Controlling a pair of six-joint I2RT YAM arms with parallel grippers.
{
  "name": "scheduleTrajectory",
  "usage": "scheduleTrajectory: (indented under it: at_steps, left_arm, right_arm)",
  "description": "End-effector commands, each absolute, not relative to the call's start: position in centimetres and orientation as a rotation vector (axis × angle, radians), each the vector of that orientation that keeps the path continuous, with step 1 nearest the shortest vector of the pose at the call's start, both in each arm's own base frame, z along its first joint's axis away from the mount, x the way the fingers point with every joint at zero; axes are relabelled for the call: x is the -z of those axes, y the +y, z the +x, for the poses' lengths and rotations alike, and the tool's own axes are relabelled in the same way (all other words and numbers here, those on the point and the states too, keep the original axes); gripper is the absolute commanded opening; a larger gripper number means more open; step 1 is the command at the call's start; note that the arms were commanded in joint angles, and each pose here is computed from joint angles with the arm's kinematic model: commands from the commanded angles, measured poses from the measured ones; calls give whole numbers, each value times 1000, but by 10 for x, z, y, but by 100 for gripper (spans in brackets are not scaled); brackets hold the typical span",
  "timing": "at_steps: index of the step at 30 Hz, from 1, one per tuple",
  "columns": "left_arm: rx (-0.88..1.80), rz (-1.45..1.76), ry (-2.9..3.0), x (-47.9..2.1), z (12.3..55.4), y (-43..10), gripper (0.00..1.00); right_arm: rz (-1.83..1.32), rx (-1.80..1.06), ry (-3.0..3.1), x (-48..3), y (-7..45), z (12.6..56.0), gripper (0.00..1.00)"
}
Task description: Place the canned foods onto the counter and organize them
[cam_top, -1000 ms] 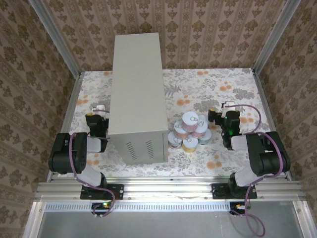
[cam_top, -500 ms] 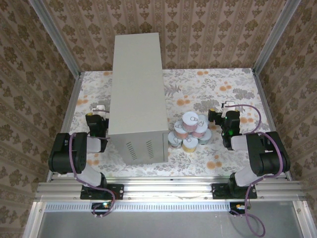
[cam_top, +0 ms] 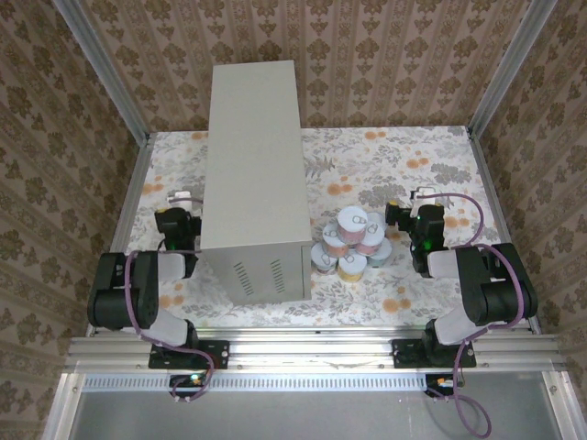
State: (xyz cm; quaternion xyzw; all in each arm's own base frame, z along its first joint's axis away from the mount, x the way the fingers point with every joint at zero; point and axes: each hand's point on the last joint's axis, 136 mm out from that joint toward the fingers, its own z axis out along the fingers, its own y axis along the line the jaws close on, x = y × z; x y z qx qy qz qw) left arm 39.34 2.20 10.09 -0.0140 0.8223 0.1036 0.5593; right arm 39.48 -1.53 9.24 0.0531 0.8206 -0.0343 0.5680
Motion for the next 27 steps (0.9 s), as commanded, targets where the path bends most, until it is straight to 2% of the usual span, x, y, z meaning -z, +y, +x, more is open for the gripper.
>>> scheduleTrajectory:
  at_steps: [1,8,14,17,20,27]
  left_arm:
    - [-372,-177,1925,-128,392,42,100]
    - [-708,-447,1990,-170,361,83,100]
    - [-782,-629,2084,-214,341,94,100]
    - [-770,-704,2108,-238,329,96,100]
    - [-631,-699,2190,-253,327,86,100]
    - [-435,-525,2272,-298,311,62,100]
  right_arm:
    - [146,101,1902,-100,-18,398,100]
    - [147,101,1902,-100,-19,398,100]
    - [147,101,1903,-100,-19,398,100]
    - [147,100,1903,-100,-19,398,100]
    - [144,102,1906,-99,-18,398,100]
    - [139,100,1903,-106,-17,400,100]
